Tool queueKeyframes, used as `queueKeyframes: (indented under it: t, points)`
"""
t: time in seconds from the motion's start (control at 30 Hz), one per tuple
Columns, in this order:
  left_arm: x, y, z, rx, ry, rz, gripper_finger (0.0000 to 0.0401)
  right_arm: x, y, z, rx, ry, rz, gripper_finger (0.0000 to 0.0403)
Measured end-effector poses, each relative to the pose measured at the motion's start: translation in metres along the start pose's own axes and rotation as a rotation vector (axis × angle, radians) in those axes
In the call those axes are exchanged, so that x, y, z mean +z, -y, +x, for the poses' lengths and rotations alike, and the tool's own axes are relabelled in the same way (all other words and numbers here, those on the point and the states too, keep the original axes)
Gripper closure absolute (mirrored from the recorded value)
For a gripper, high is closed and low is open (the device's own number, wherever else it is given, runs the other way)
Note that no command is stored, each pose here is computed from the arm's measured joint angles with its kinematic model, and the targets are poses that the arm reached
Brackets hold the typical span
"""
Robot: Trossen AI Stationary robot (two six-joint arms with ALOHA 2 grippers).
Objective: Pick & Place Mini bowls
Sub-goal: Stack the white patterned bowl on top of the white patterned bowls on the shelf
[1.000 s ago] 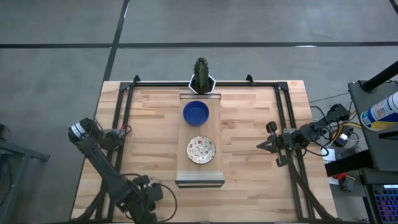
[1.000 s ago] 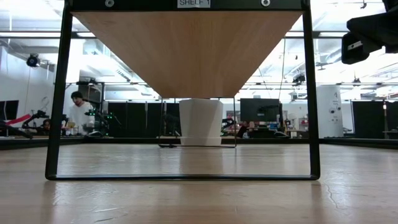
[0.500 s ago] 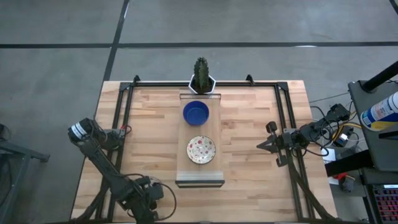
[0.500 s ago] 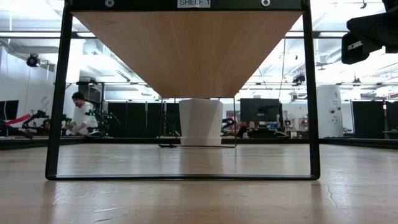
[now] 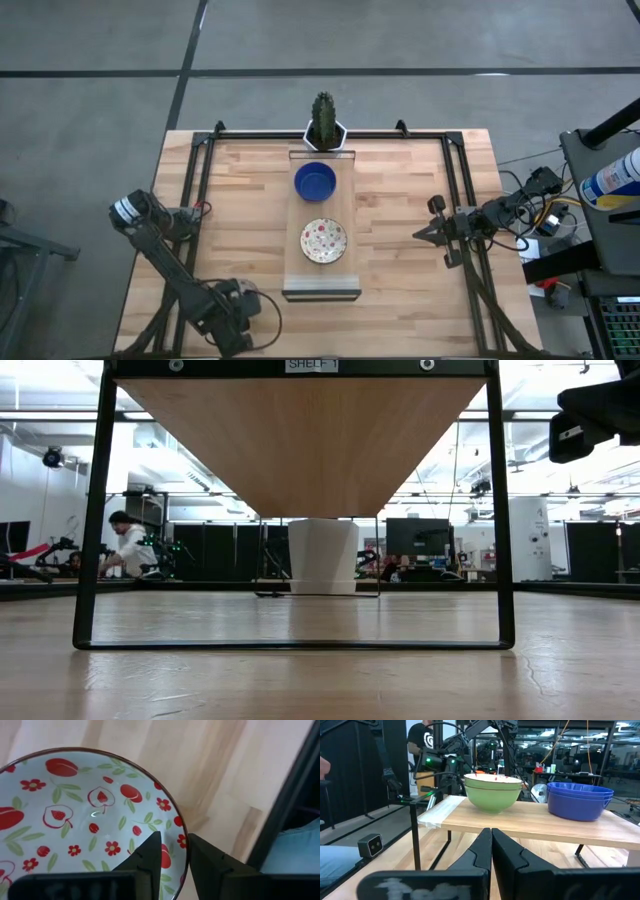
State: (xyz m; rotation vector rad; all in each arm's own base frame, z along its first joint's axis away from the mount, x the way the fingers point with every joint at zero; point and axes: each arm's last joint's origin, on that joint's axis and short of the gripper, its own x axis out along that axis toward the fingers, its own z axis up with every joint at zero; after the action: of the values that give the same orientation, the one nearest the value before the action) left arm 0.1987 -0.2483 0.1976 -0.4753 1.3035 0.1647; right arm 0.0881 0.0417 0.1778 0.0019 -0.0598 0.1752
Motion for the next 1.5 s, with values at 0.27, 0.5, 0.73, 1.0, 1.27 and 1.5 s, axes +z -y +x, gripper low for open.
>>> queueKeyframes:
  t: [0.27, 0.5, 0.73, 1.0, 1.27, 1.5]
  points:
    - [0.0, -0.009, 0.0, 0.09, -0.013, 0.006, 0.034, 0.0, 0.0, 0.0, 0.0, 0.0, 0.0, 0.0394]
    - [0.004, -0.013, -0.001, 0.134, 0.006, 0.031, 0.0385, 0.0, 0.0, 0.0, 0.0, 0.0, 0.0, 0.0394]
    - [0.004, -0.017, -0.002, 0.171, 0.012, 0.05, 0.0391, 0.0, 0.0, 0.0, 0.0, 0.0, 0.0, 0.0394]
    - [0.006, -0.018, -0.012, 0.246, 0.023, 0.062, 0.04, 0.0, 0.0, 0.0, 0.0, 0.0, 0.0, 0.0394]
    - [0.008, -0.015, -0.02, 0.264, 0.01, 0.067, 0.04, 0.0, 0.0, 0.0, 0.0, 0.0, 0.0, 0.0394]
    - [0.008, -0.016, -0.026, 0.301, 0.0, 0.073, 0.04, 0.0, 0.0, 0.0, 0.0, 0.0, 0.0, 0.0394]
